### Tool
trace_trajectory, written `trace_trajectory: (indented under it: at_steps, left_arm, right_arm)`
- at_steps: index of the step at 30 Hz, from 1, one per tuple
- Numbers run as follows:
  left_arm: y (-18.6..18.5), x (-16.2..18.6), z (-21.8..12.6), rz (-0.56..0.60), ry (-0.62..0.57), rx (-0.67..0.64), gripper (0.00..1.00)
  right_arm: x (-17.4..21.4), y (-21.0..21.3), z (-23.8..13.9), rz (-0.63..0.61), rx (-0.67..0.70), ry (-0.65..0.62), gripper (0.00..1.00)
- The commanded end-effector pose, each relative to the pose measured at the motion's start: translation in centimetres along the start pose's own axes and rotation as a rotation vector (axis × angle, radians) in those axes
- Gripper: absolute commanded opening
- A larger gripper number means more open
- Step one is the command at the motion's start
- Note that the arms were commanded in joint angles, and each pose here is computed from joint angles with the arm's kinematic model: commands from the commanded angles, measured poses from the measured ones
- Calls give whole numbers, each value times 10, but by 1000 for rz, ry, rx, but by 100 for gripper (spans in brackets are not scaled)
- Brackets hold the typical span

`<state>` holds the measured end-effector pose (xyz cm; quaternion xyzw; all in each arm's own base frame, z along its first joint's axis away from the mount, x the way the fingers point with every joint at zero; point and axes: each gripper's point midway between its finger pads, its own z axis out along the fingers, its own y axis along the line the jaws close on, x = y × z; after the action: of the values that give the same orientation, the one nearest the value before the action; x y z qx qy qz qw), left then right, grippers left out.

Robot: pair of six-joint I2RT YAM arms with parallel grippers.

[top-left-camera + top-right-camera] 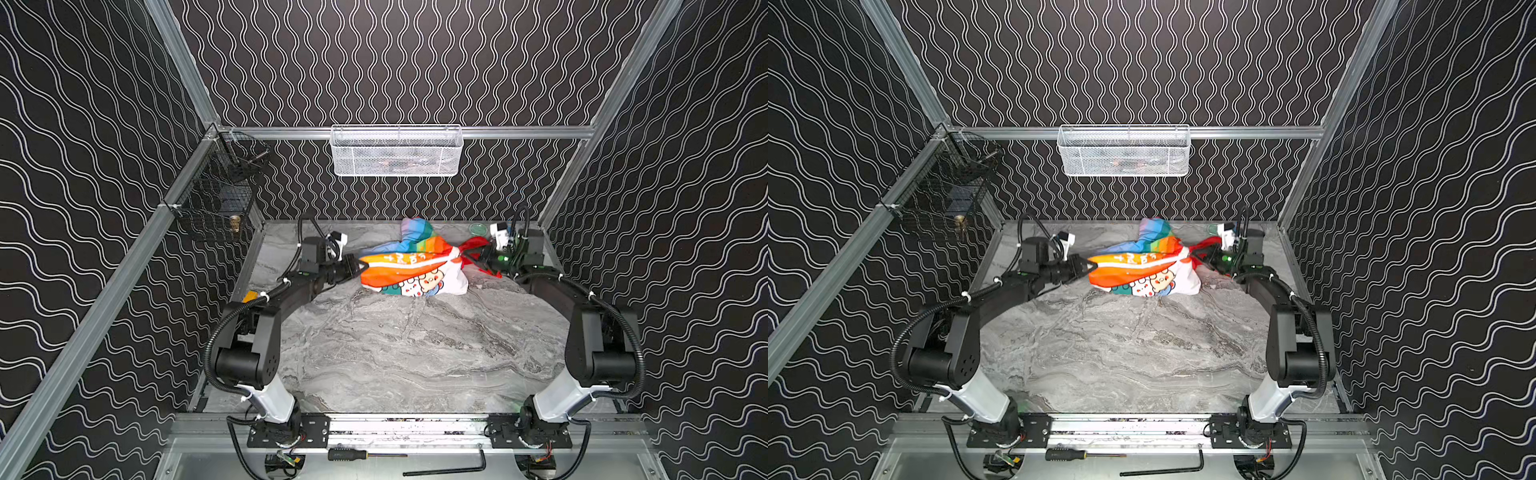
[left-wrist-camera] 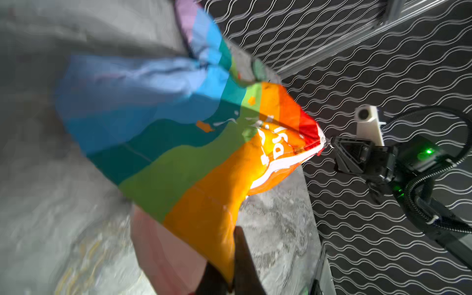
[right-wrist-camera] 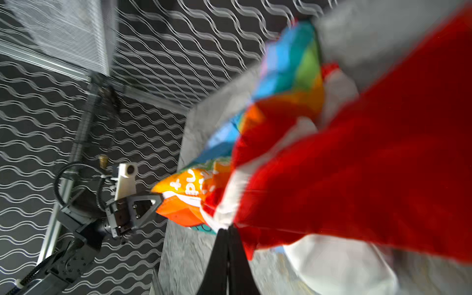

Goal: Zip up the jacket

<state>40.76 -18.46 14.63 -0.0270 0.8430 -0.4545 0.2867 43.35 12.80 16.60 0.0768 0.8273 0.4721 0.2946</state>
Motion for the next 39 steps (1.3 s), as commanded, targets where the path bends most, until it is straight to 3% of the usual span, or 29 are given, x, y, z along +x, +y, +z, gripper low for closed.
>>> trace_trajectory:
  at_steps: [1, 8, 18, 19, 22, 24, 25, 26, 31, 34, 39]
  left_arm:
    - [-4, 11, -5, 3, -24, 35, 0]
    - [39, 74, -11, -90, 54, -69, 0]
    - [62, 88, -9, -98, 65, -138, 0]
    - [62, 88, -10, -95, 64, -143, 4]
    - [57, 85, -14, -76, 54, -139, 31]
    - [55, 83, -17, -67, 46, -150, 38]
    - [54, 82, -19, -59, 43, -154, 57]
    - [53, 81, -21, -54, 37, -162, 62]
    - [46, 70, -37, -17, 2, -219, 75]
    - [33, 56, -50, 31, -35, -249, 77]
    - [-9, 10, -84, 225, -190, -279, 86]
  right_arm:
    - [26, -17, -2, -14, 24, 23, 0]
    - [87, -74, -8, 112, 186, 113, 0]
    - [108, -102, -11, 147, 284, 140, 0]
    - [108, -101, -11, 145, 283, 139, 2]
    - [103, -99, -12, 134, 284, 128, 13]
    - [99, -96, -12, 129, 280, 122, 24]
    - [97, -95, -12, 124, 282, 121, 27]
    - [95, -95, -13, 122, 290, 118, 29]
    - [85, -95, -22, 104, 352, 89, 51]
    - [75, -94, -34, 80, 412, 47, 64]
    - [30, -66, -66, -49, 503, -114, 84]
